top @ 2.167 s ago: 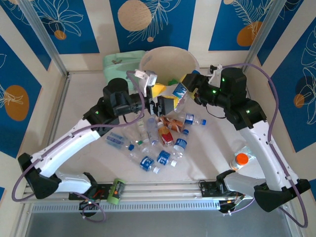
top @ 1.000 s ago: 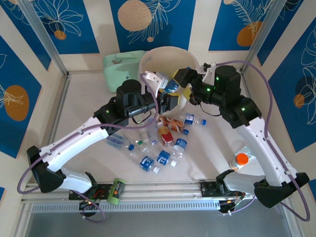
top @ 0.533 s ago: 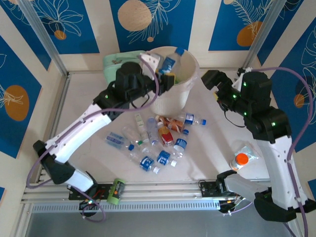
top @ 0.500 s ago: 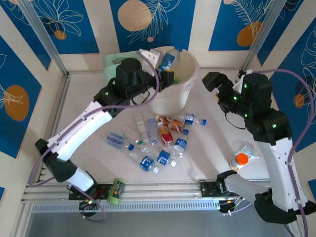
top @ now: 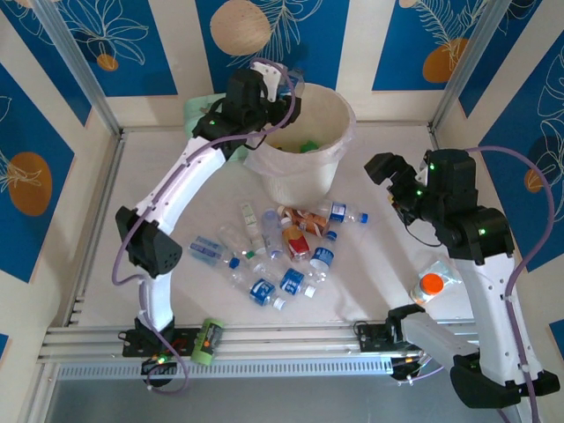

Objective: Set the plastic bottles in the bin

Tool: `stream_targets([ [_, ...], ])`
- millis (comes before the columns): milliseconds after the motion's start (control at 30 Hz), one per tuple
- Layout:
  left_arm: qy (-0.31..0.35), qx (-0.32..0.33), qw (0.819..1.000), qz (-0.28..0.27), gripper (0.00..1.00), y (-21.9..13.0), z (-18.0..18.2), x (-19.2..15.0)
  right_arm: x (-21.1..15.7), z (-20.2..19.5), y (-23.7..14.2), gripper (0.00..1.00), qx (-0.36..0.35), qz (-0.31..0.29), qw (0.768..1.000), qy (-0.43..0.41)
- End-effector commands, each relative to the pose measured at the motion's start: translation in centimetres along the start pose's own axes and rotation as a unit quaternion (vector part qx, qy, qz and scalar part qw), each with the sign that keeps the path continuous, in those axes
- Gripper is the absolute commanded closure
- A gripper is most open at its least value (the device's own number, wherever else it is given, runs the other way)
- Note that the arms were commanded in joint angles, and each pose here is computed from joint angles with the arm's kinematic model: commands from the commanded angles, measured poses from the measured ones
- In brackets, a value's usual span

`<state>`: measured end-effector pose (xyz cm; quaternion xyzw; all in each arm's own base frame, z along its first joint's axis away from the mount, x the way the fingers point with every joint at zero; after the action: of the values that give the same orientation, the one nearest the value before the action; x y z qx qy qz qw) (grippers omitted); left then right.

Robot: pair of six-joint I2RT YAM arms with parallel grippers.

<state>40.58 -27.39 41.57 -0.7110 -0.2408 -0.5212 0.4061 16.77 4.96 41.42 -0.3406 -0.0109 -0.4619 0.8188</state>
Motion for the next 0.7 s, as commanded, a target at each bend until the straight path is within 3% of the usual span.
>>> stream_targets([
  [0, 0.015, -0.013, 1.0, -0.001, 0.42, -0.6, -0.2, 0.9, -0.3, -0.8, 0.2, 0.0, -0.007, 0.019, 1.0, 0.001],
  [133, 0.008, -0.01, 1.0, 0.012, 0.36, 0.0, 0.2, 0.2, -0.2, -1.3, 0.5, 0.01, -0.014, 0.023, 1.0, 0.01],
  [300, -0.009, -0.011, 1.0, 0.014, 0.17, 0.3, 0.2, 0.0, 0.0, -1.3, 0.6, 0.01, -0.011, 0.024, 1.0, 0.012],
  [400, -0.015, -0.011, 1.0, -0.002, 0.12, -0.4, 0.0, 0.8, 0.1, -1.2, 0.4, 0.01, -0.009, 0.023, 1.0, 0.009],
  [667, -0.043, 0.003, 0.997, -0.061, 0.11, -7.6, -0.4, 4.3, -0.3, -1.1, 0.9, 0.01, 0.007, 0.045, 0.999, -0.004],
])
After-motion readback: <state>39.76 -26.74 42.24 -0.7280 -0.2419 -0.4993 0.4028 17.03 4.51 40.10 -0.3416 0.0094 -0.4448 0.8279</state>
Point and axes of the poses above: each hand's point on the last joint's axis, 136 mm out from that joint toward the fingers, its own y axis out along the fingers, its own z axis along the line the jaws close on, x = y × z, the point moved 10 cm from there along -y, back along the fingers, and after that the axes turned 3 degrees about y, right-handed, at the moved point
